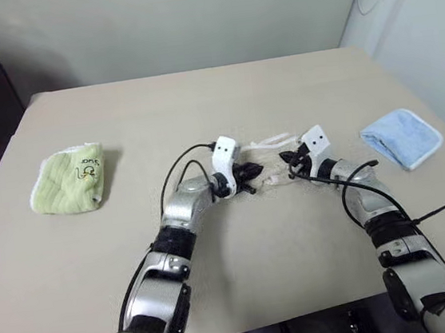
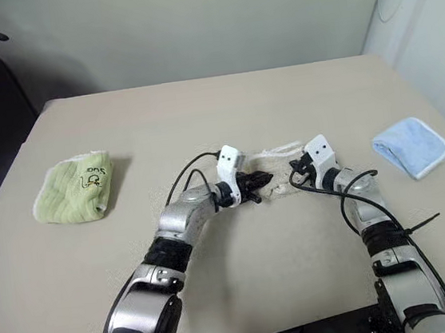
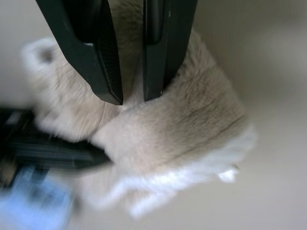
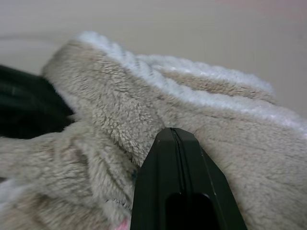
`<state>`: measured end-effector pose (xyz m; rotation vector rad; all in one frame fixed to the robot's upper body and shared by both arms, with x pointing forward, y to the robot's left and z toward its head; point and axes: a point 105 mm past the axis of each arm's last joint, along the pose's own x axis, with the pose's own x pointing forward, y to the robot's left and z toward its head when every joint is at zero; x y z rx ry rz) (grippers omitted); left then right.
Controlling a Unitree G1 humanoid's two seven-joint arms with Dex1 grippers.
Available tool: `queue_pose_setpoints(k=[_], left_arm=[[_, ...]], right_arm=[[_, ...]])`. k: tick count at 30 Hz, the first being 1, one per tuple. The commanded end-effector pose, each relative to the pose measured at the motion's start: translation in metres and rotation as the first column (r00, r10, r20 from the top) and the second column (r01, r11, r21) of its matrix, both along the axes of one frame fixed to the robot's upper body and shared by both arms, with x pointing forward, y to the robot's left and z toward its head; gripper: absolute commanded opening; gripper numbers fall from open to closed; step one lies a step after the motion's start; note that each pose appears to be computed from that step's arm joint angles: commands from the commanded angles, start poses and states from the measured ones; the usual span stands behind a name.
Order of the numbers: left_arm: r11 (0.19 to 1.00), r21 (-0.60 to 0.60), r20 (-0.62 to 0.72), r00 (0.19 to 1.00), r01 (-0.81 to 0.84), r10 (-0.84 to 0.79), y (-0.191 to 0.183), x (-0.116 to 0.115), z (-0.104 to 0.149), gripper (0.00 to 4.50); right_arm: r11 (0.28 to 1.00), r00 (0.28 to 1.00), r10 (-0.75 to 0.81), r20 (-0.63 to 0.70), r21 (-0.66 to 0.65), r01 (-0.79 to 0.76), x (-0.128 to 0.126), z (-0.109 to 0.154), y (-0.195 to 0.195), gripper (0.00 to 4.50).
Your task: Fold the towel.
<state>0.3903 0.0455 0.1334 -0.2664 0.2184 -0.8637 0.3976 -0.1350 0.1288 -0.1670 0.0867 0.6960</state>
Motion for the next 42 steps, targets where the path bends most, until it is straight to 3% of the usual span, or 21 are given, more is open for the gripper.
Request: queue_pose_setpoints(k=[1,6,12,15,20,25,29,32,42], left_arm=[[0.984,-0.176,0.133,0.991,0.021,0.002,0.027,-0.018,0.063,0.78],[0.988,-0.113,0.156,0.98,-0.105,0.122,0.083,-0.031,0.066,0.78],[0.959,-0.054,0.119,0.952,-0.277,0.282,0.143,-0.042,0.05,0.78],[0.947,-0.048,0.107,0.941,-0.318,0.321,0.156,-0.051,0.046,0.78],[0.949,-0.042,0.091,0.945,-0.311,0.314,0.152,-0.069,0.037,0.78],[0.951,-0.045,0.076,0.948,-0.306,0.308,0.146,-0.077,0.031,0.78],[0.95,-0.05,0.07,0.948,-0.309,0.312,0.142,-0.078,0.03,0.78],[0.951,-0.058,0.063,0.95,-0.302,0.306,0.139,-0.078,0.028,0.78],[0.956,-0.063,0.043,0.956,-0.287,0.29,0.128,-0.077,0.022,0.78]], right_arm=[[0.991,0.996,0.061,0.067,0.118,-0.068,-0.012,0.055,-0.013,0.57],[0.988,0.998,0.055,-0.019,0.148,-0.052,-0.011,0.069,-0.031,2.29],[0.977,0.972,0.034,-0.233,0.213,0.017,0.007,0.058,-0.049,4.41],[0.97,0.948,0.028,-0.317,0.239,0.051,0.017,0.046,-0.052,4.46],[0.986,0.927,0.003,-0.376,0.158,0.06,0.027,0.019,-0.047,4.46],[0.993,0.914,0.081,-0.397,0.11,-0.04,0.027,0.006,-0.028,4.46],[0.981,0.901,0.174,-0.397,0.151,-0.123,0.024,0.01,-0.007,4.46],[0.965,0.887,0.241,-0.395,0.193,-0.177,0.02,0.015,0.004,3.88],[0.949,0.888,0.241,-0.392,0.288,-0.13,0.015,0.029,-0.007,0.39]])
